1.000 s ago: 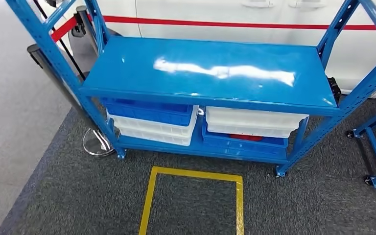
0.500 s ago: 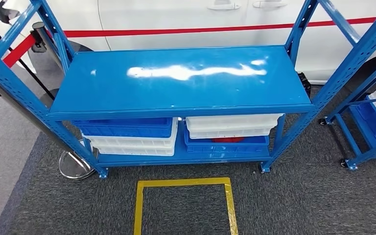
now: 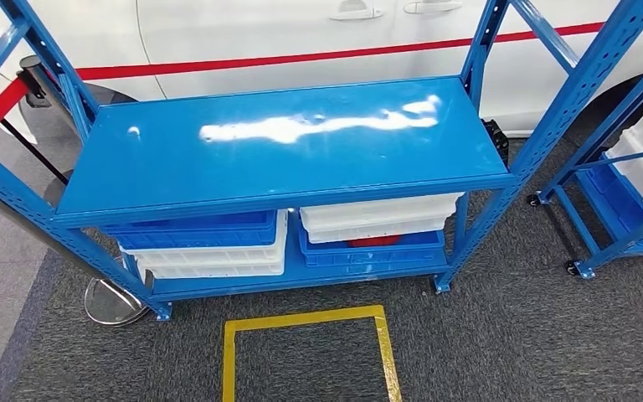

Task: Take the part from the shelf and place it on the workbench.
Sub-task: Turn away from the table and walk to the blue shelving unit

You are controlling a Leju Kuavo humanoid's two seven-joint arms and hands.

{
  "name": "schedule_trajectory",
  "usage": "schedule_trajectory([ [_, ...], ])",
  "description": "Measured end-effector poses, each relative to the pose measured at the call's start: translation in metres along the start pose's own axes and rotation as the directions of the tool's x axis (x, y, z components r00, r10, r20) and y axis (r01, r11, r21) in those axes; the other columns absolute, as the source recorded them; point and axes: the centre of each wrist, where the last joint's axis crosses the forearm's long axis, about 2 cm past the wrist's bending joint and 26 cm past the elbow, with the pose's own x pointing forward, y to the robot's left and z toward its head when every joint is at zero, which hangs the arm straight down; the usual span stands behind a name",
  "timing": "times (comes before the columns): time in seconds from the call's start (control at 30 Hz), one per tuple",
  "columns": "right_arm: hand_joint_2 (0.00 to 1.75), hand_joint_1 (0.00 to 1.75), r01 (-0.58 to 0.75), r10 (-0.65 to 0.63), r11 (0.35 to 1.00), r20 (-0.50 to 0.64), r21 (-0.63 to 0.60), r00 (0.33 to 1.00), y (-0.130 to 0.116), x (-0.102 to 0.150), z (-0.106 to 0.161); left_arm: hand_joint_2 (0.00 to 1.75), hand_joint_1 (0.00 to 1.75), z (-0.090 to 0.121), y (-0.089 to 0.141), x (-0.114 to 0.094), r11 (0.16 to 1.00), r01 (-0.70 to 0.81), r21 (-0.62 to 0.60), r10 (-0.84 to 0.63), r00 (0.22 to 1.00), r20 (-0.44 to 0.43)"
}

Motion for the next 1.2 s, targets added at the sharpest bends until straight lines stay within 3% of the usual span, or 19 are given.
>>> schedule_trajectory([
  [1.07, 0.00, 0.00, -0.035, 0.035, 0.999, -0.021, 0.011, 0.999, 0.0025, -0.0064, 0.0042, 0.00, 0.00, 0.0020, -0.0061, -0.0016, 0.999, 0.027, 0.017, -0.027, 1.000, -0.006],
  [1.2, 1.75, 0.00, -0.039, 0.040, 0.999, -0.028, 0.018, 0.999, 0.0026, -0.0060, 0.0040, 0.00, 0.00, 0.0023, -0.0063, -0.0019, 0.999, 0.043, 0.030, -0.042, 0.999, -0.013],
])
